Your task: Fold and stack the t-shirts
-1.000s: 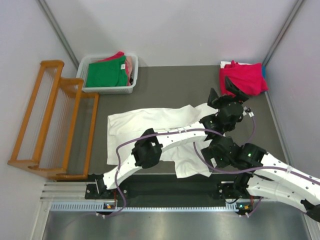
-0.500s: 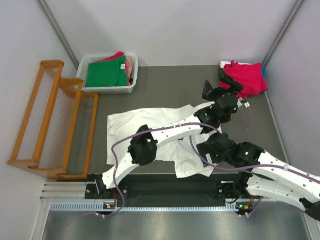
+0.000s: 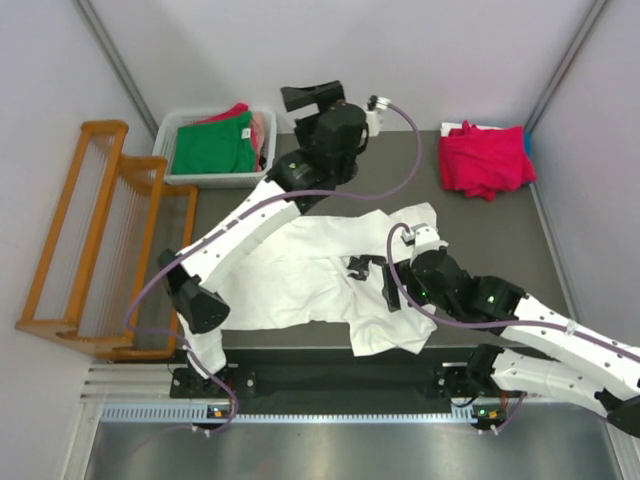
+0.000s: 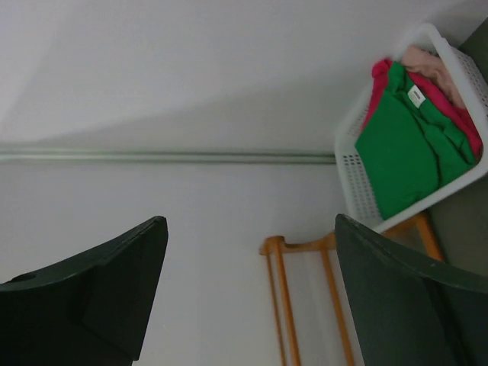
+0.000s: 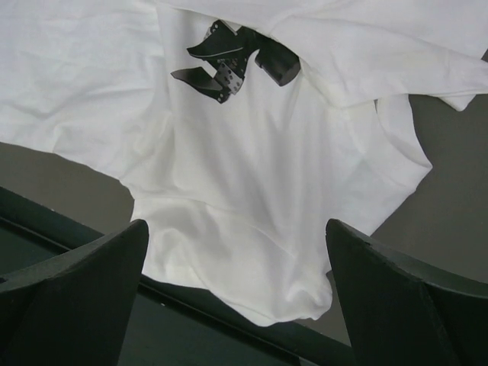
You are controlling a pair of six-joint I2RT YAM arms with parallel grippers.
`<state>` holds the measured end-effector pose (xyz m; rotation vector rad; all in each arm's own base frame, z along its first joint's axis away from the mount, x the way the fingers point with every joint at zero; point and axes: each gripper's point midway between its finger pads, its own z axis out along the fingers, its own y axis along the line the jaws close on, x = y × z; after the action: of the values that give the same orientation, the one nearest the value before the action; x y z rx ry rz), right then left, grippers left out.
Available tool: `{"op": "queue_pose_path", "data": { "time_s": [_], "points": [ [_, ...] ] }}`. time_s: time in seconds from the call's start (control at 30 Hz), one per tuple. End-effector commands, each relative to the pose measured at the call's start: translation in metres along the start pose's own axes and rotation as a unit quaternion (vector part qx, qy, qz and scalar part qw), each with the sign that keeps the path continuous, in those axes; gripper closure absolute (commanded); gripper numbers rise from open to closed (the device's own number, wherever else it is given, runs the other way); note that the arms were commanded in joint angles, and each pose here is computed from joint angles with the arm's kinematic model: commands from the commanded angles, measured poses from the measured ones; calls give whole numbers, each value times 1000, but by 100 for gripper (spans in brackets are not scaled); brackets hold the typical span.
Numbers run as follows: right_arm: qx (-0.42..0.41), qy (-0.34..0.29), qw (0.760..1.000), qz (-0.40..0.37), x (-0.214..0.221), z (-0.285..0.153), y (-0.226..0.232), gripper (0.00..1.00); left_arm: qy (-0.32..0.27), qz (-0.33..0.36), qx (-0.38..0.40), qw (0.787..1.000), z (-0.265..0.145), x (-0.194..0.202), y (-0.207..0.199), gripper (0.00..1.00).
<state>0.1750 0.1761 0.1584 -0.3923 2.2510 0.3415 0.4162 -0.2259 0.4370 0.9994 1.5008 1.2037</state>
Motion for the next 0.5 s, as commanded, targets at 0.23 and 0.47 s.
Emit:
{"op": "queue_pose_path", "data": {
  "time_s": [0.23,0.47],
  "points": [
    [15,-45,998,36,-43,0,9,0,7,-105,107,989,-34,73,-8,11],
    [22,-37,999,27,-48,12,15,0,26,-178,146,973,-32,102,-19,14]
  ]
}}
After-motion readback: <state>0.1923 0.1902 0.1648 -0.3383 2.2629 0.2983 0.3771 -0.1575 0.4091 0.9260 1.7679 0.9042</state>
